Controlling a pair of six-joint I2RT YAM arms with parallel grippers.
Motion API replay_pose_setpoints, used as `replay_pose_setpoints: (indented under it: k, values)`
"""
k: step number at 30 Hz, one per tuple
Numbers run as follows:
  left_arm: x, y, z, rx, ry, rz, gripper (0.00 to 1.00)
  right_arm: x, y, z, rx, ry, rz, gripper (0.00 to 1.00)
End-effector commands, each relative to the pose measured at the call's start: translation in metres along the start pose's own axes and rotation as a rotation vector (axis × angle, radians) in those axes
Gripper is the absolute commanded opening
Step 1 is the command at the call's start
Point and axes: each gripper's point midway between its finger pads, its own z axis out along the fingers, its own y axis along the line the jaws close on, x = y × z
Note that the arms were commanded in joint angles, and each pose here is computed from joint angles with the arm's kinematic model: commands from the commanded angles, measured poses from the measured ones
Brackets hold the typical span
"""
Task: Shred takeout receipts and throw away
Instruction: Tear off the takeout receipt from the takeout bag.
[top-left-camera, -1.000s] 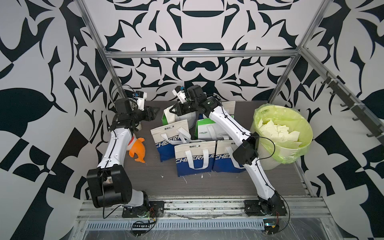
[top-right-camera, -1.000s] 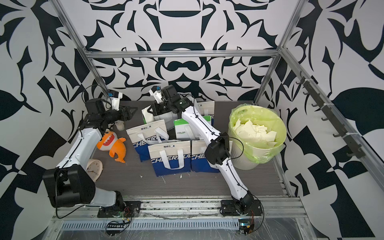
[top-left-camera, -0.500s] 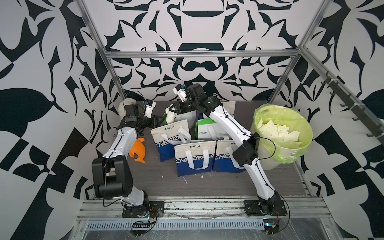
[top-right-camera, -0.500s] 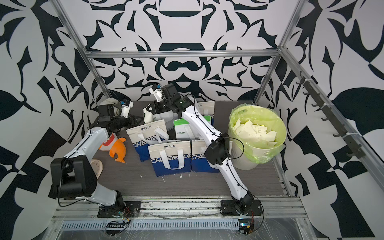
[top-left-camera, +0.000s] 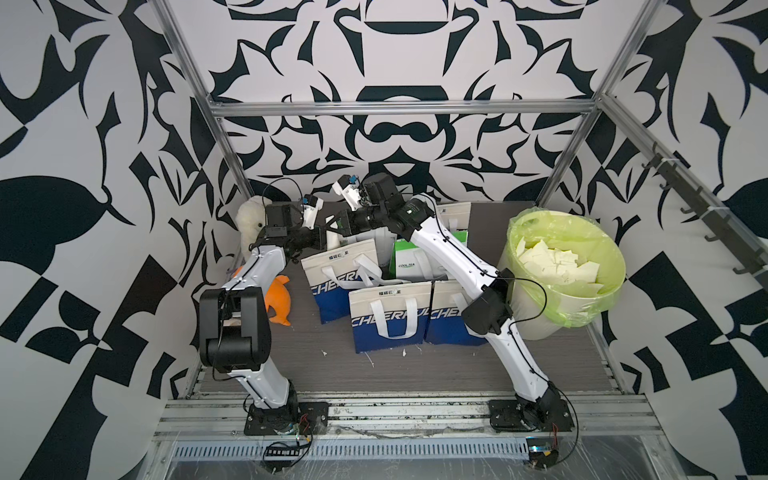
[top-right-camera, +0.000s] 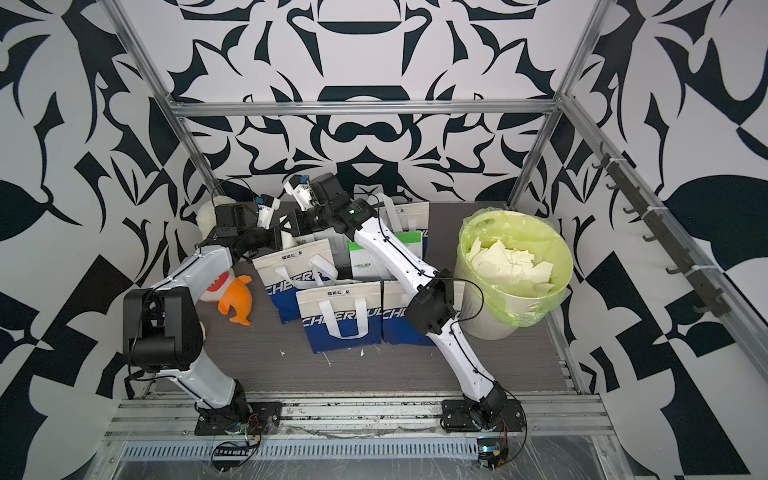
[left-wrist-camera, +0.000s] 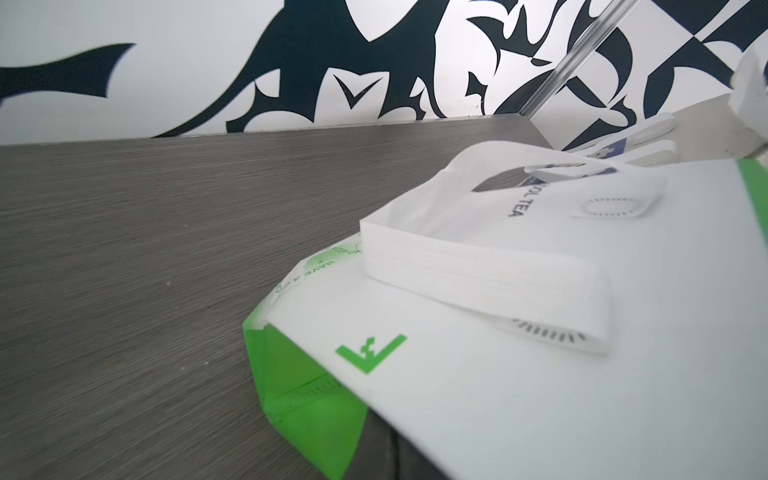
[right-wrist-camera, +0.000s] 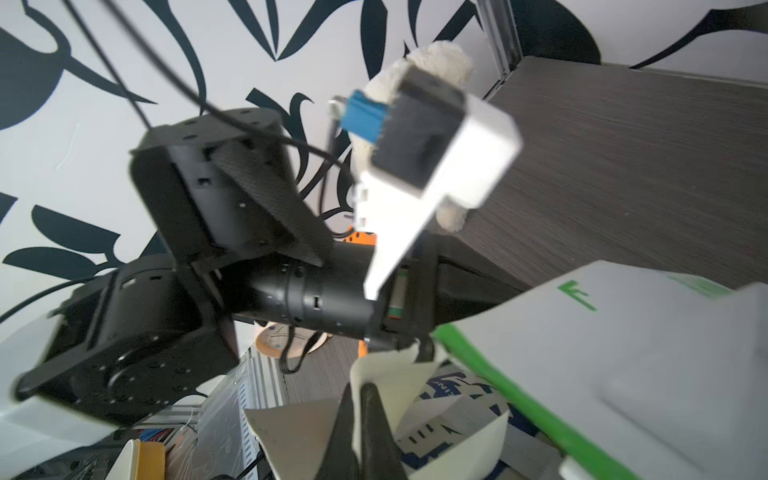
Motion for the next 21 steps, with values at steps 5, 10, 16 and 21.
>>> replay_pose_setpoints:
  k: [5, 10, 16, 21]
  values:
    - [-0.007, -0.001, -0.001, -0.007, -0.023, 0.011, 0.0, -0.04, 0.081, -0.063, -0.064, -0.134, -0.129, 0.0]
    - [-0.013, 0.002, -0.003, -0.027, -0.029, 0.0, 0.0, -0.044, 0.09, -0.091, 0.003, -0.16, -0.157, 0.0]
    - [-0.031, 0.001, -0.027, -0.142, -0.102, 0.048, 0.76, -0.042, 0.09, -0.143, 0.177, -0.182, -0.227, 0.0]
    - [-0.048, -0.017, -0.064, -0.207, -0.196, 0.108, 1.0, -0.027, 0.094, -0.178, 0.25, -0.161, -0.267, 0.0]
